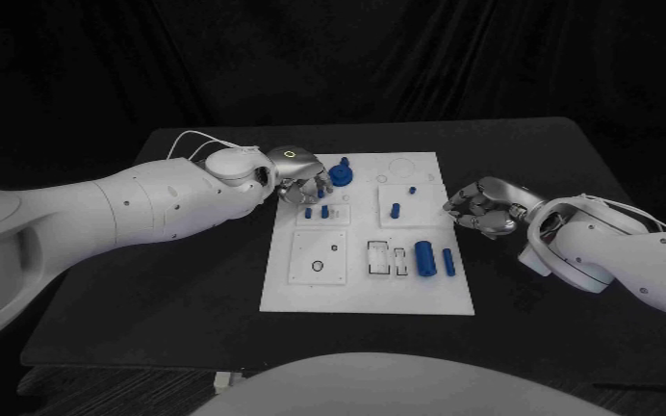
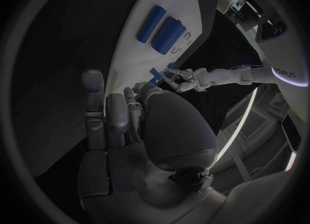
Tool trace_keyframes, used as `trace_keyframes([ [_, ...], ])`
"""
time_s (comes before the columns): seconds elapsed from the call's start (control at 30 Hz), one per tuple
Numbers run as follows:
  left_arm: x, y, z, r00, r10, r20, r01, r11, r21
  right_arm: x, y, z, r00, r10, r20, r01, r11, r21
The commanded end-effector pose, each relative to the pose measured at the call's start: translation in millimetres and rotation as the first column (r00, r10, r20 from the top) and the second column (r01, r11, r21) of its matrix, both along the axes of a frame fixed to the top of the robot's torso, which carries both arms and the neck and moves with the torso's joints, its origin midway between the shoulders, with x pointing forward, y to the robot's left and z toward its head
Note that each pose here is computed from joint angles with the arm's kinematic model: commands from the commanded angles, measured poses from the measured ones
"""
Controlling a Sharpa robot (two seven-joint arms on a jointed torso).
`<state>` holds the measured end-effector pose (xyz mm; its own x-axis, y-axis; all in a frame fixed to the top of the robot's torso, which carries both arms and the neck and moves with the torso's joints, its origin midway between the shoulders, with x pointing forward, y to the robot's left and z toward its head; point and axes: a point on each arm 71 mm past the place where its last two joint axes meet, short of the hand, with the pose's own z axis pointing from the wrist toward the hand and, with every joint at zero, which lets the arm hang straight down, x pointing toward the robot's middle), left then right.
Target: Assemble the parts on the task board
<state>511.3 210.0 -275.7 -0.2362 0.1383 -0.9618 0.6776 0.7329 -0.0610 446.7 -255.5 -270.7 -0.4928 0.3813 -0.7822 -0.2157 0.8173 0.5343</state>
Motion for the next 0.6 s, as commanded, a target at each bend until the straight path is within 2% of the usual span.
trace_keyframes([
  [0.03,1.0,4.0,1.6,1.000,0.010,0.028,-0.010,1.000,-0.010,-1.5,-2,0.8,1.000,-0.008,0.013,0.008,1.000,0.006],
  [0.27,2.1,17.3,8.3,0.994,0.011,0.110,-0.005,0.999,-0.049,-3.5,-10,7.7,0.999,-0.032,0.042,0.031,0.999,0.014],
  [0.37,1.3,26.6,14.2,0.986,0.018,0.164,-0.006,0.997,-0.077,-0.7,-12,18.5,0.996,-0.040,0.074,0.039,0.999,0.019],
  [0.43,1.1,33.4,19.9,0.982,0.042,0.182,-0.020,0.992,-0.125,2.7,-13,28.1,0.994,-0.043,0.101,0.041,0.999,0.022],
  [0.5,1.7,40.0,25.3,0.982,0.078,0.169,-0.045,0.981,-0.191,6.1,-12,36.9,0.991,-0.045,0.125,0.042,0.999,0.026],
  [0.53,2.2,46.9,29.8,0.984,0.113,0.137,-0.075,0.963,-0.260,9.3,-11,45.4,0.988,-0.043,0.148,0.039,0.999,0.028],
  [0.6,2.7,56.5,35.0,0.987,0.148,0.069,-0.113,0.925,-0.363,13.7,-8,57.4,0.983,-0.037,0.179,0.033,0.999,0.028],
])
